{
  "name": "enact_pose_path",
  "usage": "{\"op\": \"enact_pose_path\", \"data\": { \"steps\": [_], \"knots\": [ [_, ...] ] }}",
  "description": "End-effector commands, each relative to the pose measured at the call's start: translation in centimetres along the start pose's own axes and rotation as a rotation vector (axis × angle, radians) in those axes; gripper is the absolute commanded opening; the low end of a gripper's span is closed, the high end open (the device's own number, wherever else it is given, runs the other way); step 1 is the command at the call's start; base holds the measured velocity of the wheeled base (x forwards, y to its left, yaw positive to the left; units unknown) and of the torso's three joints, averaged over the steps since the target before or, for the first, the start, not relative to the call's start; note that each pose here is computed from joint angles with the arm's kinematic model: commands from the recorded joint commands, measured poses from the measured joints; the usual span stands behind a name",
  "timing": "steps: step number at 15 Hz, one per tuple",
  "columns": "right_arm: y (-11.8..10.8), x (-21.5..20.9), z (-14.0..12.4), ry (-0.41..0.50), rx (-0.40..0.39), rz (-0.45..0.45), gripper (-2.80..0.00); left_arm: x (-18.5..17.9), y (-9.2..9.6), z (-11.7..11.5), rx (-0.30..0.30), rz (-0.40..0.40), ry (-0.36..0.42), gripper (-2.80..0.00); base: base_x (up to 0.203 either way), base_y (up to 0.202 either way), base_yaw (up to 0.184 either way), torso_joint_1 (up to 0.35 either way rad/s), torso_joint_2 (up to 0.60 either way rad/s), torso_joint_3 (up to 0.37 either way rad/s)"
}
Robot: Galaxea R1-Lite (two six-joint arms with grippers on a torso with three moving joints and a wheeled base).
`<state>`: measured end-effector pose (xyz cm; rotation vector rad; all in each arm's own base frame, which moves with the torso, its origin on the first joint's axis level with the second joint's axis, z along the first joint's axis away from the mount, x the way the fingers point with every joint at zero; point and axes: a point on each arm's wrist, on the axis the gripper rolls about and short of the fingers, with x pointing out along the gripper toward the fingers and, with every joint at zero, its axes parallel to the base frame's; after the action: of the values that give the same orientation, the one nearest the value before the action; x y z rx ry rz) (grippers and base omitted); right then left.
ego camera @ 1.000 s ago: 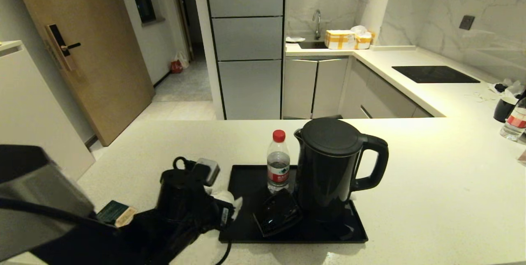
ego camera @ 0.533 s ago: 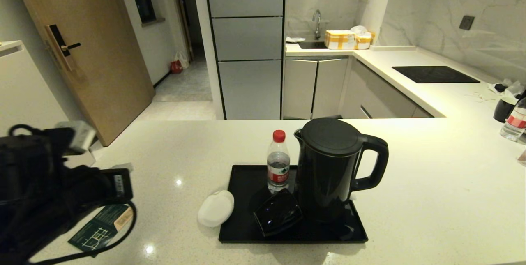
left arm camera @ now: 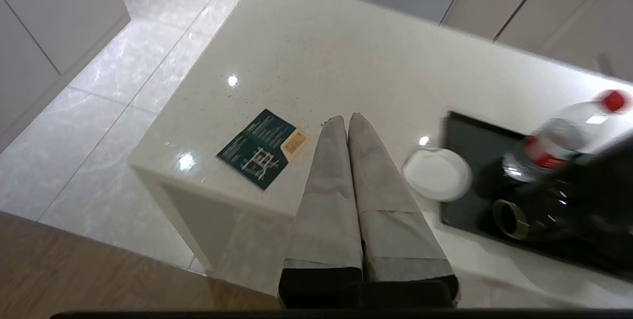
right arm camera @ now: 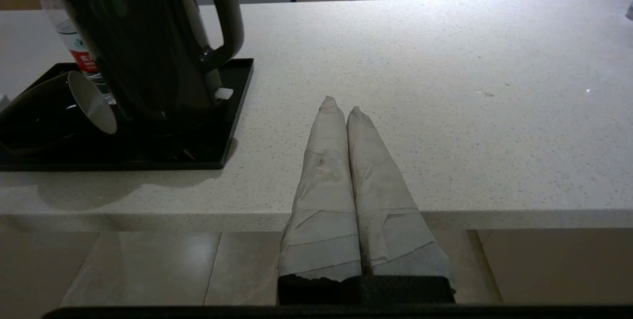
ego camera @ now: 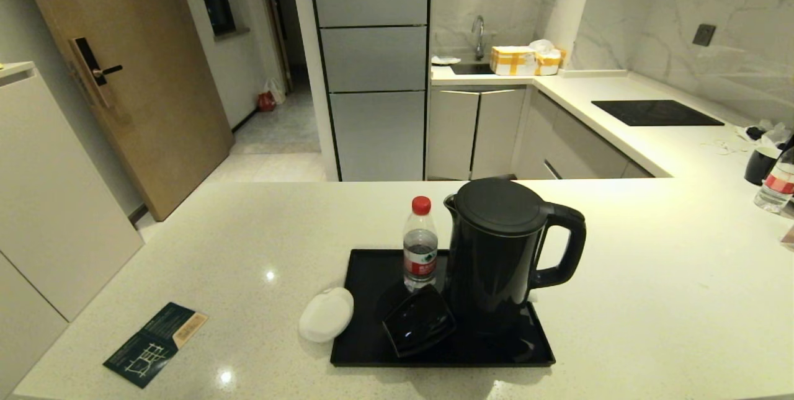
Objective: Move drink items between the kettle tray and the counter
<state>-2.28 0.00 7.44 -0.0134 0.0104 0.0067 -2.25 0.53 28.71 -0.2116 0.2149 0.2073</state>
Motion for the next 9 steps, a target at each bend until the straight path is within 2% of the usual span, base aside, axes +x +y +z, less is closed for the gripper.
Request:
{"op": "enact_pose_path", "data": {
  "steps": [1,3,4,5,6,9],
  "knots": [
    [0.0,0.0,0.0,0.003,0.0,0.001,-2.8,-7.8,2.5,-2.4,0.005,-0.013,0.031,-2.8,0.0,0.0,0.0,0.0,0.0,0.0],
    [0.0,0.0,0.0,0.003,0.0,0.001,-2.8,-11.3,4.8,-3.7,0.004,-0.07,0.008,-2.8,0.0,0.0,0.0,0.0,0.0,0.0],
    [0.0,0.0,0.0,0.003,0.0,0.001,-2.8,-11.9,5.7,-5.0,-0.001,-0.07,0.037,-2.8,0.0,0.0,0.0,0.0,0.0,0.0],
    [0.0,0.0,0.0,0.003,0.0,0.001,-2.8,-12.1,6.5,-6.5,-0.031,-0.05,0.1,-2.8,0.0,0.0,0.0,0.0,0.0,0.0],
    [0.0,0.0,0.0,0.002,0.0,0.001,-2.8,-12.2,6.6,-7.2,-0.072,-0.019,0.15,-2.8,0.0,0.0,0.0,0.0,0.0,0.0],
    [0.0,0.0,0.0,0.003,0.0,0.001,-2.8,-12.3,5.0,-7.6,-0.099,0.01,0.11,-2.8,0.0,0.0,0.0,0.0,0.0,0.0]
  ]
}}
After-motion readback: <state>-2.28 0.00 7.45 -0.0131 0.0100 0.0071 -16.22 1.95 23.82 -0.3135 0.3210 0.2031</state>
